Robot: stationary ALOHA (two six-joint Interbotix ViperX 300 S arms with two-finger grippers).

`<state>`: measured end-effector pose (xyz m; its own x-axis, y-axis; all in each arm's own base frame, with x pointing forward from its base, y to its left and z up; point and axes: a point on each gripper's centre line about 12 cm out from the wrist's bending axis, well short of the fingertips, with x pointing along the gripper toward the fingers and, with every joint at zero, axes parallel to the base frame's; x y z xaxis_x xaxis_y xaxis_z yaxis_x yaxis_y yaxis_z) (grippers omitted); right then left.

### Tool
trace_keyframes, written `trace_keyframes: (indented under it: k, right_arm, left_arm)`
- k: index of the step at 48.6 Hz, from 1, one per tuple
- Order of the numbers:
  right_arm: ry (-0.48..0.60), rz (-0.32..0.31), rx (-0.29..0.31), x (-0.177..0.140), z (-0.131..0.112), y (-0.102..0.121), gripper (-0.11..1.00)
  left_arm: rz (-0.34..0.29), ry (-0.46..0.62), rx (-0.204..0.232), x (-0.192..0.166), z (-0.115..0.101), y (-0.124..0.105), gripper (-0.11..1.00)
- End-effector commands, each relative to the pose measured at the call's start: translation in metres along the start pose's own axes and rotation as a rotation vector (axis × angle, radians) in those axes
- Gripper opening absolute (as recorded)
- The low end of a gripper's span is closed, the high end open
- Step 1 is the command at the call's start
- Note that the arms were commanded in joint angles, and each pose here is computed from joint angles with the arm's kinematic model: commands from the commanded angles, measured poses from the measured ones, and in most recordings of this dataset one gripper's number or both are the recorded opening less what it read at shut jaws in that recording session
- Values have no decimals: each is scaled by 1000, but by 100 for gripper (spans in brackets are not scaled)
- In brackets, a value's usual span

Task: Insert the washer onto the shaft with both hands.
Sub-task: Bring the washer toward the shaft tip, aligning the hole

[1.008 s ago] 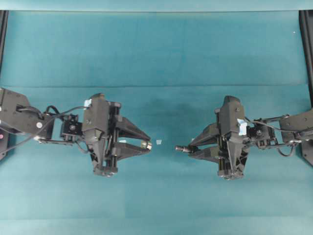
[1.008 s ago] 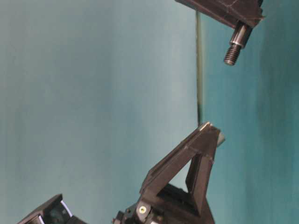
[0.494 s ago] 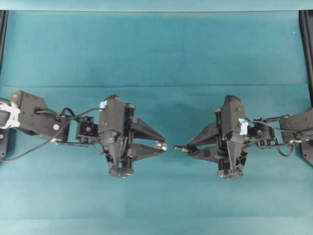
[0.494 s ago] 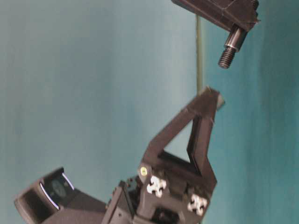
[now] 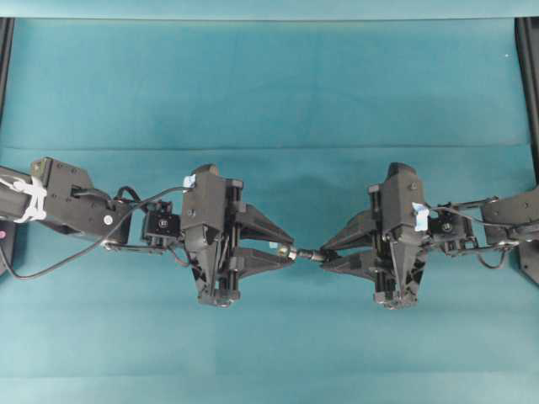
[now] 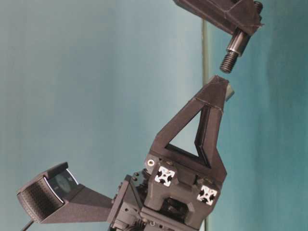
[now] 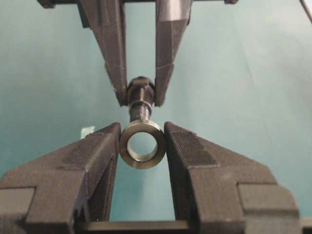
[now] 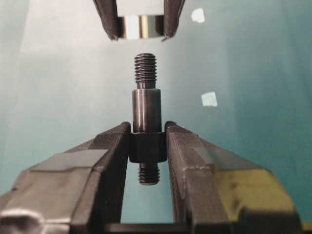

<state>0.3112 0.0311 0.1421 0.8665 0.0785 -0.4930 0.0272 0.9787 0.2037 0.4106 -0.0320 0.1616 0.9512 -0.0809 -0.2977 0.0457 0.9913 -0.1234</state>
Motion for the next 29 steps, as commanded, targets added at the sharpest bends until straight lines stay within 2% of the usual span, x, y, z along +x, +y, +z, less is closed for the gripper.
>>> trace_keyframes:
  k: [1,13,29]
  right_arm:
    - [-21,10,6,1,3,3,0]
    - [-8,36,-7,10,-10,11,0]
    - [-30,45,-9,13,-10,12,0]
  left_arm:
    - [-6,-29,3,1,9,-2,35]
    - [-8,-22,0,2,6,-3,36]
    - [-15,-13,-12,3,2,-6,35]
